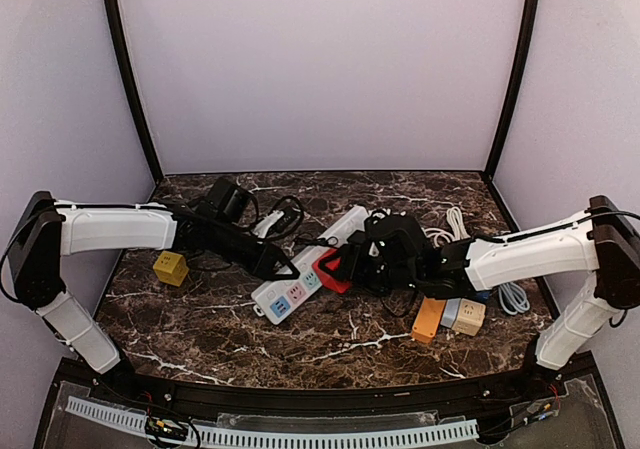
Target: Pull the plug off the socket
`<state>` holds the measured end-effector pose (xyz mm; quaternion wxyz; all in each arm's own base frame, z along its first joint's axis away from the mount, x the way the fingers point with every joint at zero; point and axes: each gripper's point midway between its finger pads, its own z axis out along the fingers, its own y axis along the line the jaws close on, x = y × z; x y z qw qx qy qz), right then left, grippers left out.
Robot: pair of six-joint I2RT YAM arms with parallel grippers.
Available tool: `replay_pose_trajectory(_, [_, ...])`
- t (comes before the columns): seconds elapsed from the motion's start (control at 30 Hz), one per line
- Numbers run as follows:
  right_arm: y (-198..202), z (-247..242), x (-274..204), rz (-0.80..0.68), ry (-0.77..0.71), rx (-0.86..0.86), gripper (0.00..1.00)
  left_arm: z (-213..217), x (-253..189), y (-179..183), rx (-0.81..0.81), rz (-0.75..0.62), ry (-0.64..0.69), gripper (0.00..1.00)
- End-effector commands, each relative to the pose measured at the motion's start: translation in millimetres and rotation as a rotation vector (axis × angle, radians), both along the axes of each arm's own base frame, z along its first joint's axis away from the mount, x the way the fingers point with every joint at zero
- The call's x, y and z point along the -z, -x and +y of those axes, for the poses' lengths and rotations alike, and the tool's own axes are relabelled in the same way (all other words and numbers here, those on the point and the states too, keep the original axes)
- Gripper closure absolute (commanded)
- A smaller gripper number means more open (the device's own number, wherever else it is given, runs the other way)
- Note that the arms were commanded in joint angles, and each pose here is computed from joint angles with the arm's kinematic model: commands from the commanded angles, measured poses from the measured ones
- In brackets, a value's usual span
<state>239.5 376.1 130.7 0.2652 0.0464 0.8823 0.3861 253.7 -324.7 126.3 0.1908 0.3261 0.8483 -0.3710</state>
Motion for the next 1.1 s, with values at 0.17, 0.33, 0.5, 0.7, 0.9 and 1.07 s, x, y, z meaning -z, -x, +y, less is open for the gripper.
replay_pose_trajectory(0.17, [2,11,-7,-0.010,-0.010,0.067,1.00,15,10,-22,-0.083,-0.061,-0.105,0.99])
replay_pose_trajectory(0.33, [4,12,-6,-0.007,-0.010,0.071,1.00,16,10,-22,-0.086,-0.058,-0.107,0.99])
replay_pose_trajectory(0.5, [4,11,-8,-0.012,-0.012,0.071,1.00,13,9,-21,-0.076,-0.055,-0.093,0.99])
replay_pose_trajectory(0.7, [3,7,-13,-0.028,-0.014,0.074,1.00,11,9,-20,-0.066,-0.047,-0.083,0.99])
replay_pose_trajectory(0.9, [3,-5,-22,-0.082,-0.014,0.073,1.00,16,17,-24,-0.091,-0.037,-0.132,0.82])
replay_pose_trajectory(1.07, [5,-20,-23,-0.095,-0.008,0.077,1.00,19,10,-27,-0.108,-0.078,-0.129,0.37])
